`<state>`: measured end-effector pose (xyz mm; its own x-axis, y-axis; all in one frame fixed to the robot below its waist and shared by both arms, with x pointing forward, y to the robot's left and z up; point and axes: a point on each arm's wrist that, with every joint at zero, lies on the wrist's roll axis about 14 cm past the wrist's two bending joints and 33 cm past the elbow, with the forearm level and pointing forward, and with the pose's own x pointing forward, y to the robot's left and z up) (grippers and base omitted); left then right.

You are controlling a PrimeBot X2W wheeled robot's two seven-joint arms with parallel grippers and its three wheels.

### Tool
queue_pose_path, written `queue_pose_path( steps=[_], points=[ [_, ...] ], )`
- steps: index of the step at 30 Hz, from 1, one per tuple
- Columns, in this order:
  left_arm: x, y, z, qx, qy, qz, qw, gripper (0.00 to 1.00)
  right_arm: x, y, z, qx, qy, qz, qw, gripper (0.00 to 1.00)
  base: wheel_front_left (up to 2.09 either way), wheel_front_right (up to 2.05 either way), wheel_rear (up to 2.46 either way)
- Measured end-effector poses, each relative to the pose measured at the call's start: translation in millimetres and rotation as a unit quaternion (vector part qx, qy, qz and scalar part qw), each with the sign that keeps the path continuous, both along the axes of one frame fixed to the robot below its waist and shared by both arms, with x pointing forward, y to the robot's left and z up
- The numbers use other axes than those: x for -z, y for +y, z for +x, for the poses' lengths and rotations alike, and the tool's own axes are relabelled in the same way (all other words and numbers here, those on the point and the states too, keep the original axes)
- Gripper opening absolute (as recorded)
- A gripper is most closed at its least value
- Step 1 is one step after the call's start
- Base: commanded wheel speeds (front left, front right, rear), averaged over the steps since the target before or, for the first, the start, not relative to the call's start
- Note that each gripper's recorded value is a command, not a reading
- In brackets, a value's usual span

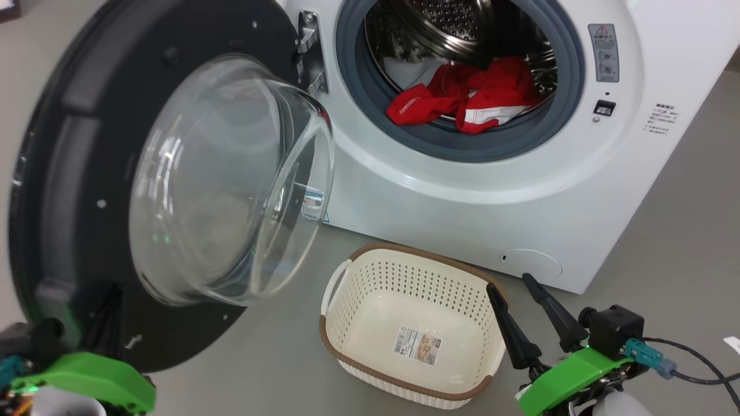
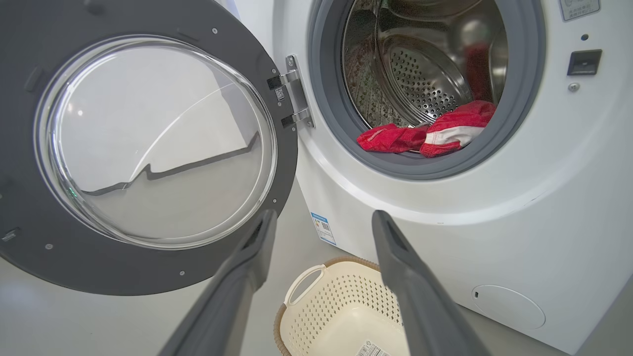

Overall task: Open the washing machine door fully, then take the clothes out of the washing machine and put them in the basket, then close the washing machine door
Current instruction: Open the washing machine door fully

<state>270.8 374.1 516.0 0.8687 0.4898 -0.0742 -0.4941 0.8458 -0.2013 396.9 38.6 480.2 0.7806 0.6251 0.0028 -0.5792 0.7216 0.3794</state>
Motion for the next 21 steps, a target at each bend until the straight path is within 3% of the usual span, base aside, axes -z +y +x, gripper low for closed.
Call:
queue_pose_path(
  steps=[21],
  points=[
    [11.3,81.0,20.1,-0.042,0.101,0.037,0.993,0.00,15.6,25.9,16.3,-0.024,0.022,0.012,0.999,1.00,0.00,0.00,0.00]
  ],
)
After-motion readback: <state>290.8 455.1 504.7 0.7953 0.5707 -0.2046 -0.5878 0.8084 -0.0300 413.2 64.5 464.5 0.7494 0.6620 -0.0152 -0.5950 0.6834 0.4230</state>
